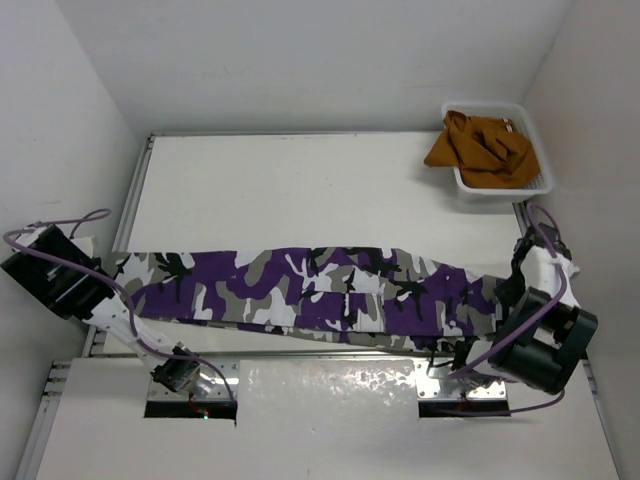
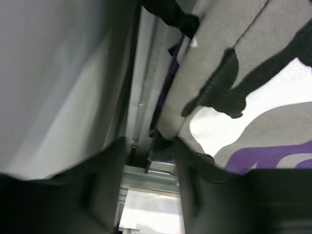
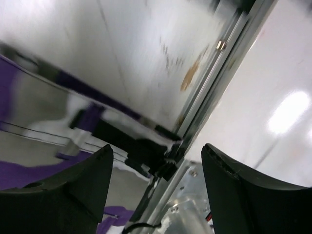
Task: Fold and stack the trousers
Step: Fold the trousers
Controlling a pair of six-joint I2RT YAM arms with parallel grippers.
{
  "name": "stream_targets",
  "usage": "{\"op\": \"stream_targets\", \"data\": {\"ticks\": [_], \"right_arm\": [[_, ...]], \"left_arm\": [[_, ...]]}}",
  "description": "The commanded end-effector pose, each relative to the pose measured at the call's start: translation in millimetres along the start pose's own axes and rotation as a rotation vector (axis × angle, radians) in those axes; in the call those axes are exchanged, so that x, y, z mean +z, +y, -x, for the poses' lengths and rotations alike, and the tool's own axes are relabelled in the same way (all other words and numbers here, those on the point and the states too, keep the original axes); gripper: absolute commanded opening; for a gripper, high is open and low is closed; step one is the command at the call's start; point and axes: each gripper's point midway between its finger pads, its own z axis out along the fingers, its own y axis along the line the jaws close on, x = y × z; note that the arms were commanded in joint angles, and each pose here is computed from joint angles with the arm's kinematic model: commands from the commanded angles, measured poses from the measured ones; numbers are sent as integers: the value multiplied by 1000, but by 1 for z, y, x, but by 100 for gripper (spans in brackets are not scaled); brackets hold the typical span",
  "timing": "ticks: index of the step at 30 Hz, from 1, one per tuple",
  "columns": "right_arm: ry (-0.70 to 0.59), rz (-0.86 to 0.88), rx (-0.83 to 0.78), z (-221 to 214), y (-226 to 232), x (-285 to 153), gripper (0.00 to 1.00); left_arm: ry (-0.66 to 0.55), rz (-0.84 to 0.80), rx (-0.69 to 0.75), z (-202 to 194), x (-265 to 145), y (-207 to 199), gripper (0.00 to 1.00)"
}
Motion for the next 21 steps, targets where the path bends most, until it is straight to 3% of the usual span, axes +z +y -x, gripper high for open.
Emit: {"op": "stream_targets", "data": {"ticks": [1, 2, 5, 8, 9, 10, 13, 16, 21], "right_arm": [[-257, -41, 79, 76, -12, -36, 70], [-332, -26, 87, 94, -13, -48, 70], [-510, 91, 42, 142, 4, -93, 67], [-691, 203, -169, 154, 51, -143, 54], [-717, 257, -269, 139, 78, -153, 44], [-711, 289, -302, 129, 90, -153, 39], [-513, 404, -324, 64, 123, -120, 19], [-365, 360, -355, 13, 125, -82, 9], [-175, 349, -406, -42, 125, -36, 5]], "left_arm": [[-157, 108, 11, 33, -40, 28, 44], [-183, 107, 13, 38, -49, 28, 51], [-317, 101, 61, 64, -93, 21, 52], [-427, 79, 236, 89, -128, -21, 51], [-428, 53, 308, 94, -127, -51, 50], [-410, 35, 338, 94, -121, -66, 48], [-286, -30, 392, 77, -82, -110, 40], [-200, -60, 376, 54, -53, -128, 39], [-112, 3, 367, 34, -17, -126, 37]]}}
